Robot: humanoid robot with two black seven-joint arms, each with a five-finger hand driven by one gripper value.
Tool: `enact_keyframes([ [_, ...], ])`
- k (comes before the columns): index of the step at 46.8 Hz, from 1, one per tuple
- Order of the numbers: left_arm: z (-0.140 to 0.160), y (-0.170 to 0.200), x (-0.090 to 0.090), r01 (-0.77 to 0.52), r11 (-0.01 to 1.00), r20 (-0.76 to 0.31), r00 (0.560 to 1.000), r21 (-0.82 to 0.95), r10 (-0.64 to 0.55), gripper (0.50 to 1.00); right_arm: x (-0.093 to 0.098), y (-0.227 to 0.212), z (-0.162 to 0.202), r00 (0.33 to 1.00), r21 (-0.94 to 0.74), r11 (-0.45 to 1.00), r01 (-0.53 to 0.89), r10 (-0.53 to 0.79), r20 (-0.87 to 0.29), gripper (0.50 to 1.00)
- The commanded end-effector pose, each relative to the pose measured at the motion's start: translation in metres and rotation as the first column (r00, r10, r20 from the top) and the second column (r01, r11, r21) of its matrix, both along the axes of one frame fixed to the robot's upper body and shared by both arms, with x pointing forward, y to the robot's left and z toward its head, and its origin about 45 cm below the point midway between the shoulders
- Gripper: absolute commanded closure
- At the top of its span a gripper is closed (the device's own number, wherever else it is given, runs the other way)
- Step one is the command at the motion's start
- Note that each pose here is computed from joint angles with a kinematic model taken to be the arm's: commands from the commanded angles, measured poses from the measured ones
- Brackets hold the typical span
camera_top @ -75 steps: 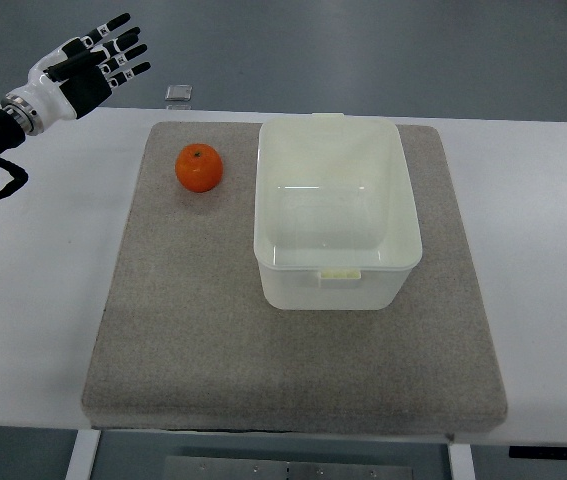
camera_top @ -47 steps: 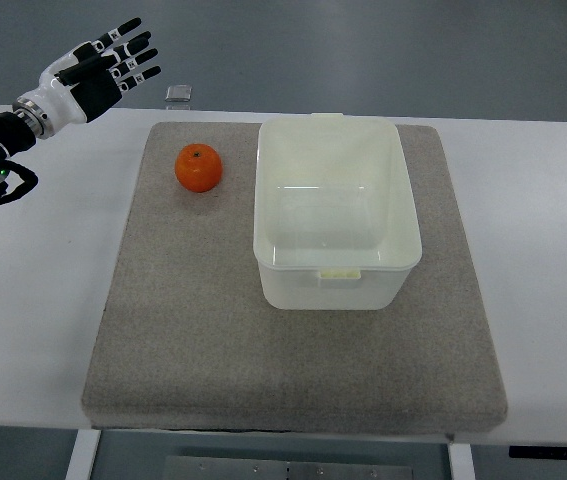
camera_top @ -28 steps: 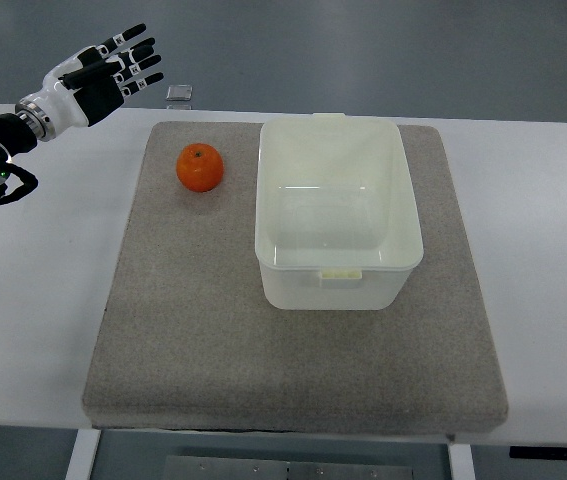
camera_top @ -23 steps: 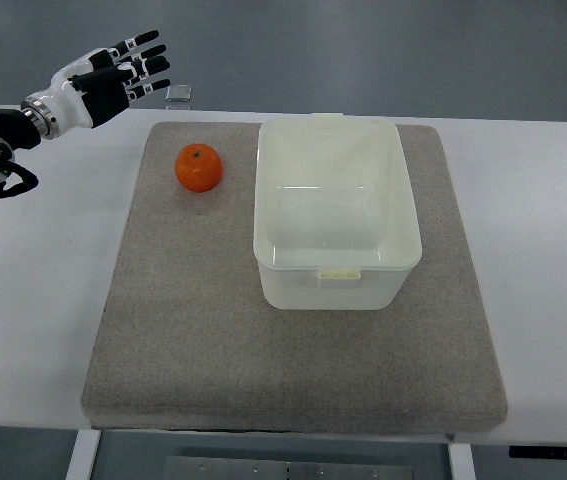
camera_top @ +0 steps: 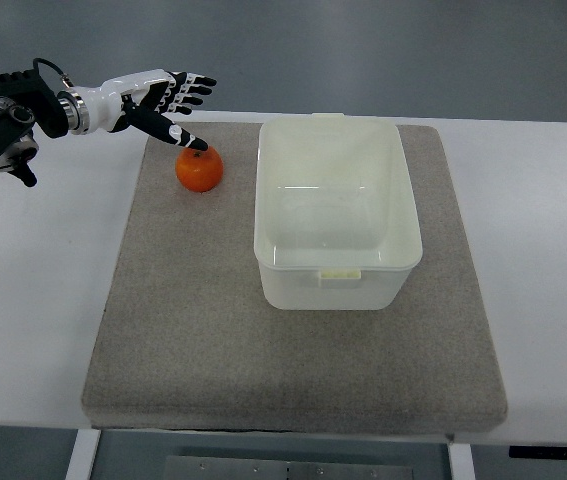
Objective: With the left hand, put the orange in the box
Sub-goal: 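Reach the left hand forward and down toward the orange, then close the left hand fingers around the orange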
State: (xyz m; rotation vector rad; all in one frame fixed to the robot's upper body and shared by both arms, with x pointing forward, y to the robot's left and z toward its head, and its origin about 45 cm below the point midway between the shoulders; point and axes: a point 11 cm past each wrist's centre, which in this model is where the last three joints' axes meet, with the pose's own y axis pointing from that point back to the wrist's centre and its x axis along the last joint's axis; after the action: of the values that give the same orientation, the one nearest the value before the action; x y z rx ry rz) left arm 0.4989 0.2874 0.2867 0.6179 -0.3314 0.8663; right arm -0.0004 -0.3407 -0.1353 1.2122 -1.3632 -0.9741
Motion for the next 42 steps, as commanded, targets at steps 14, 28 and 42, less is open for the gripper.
enact_keyframes([
  [14,0.003,-0.002,0.009,0.025,0.881,0.161,0.980,0.473,-0.114,0.521,0.000,0.000,0.000,1.000,0.000,1.000,0.000,0.000,0.000,0.574],
  [28,-0.016,-0.030,0.001,0.120,0.808,0.128,0.963,0.577,-0.235,0.516,0.000,0.000,0.000,1.000,0.001,1.000,0.000,0.000,0.000,0.574],
  [42,-0.041,-0.055,-0.006,0.188,0.765,0.078,0.952,0.616,-0.297,0.519,0.000,0.000,0.000,1.000,0.001,1.000,0.000,0.000,0.000,0.574],
])
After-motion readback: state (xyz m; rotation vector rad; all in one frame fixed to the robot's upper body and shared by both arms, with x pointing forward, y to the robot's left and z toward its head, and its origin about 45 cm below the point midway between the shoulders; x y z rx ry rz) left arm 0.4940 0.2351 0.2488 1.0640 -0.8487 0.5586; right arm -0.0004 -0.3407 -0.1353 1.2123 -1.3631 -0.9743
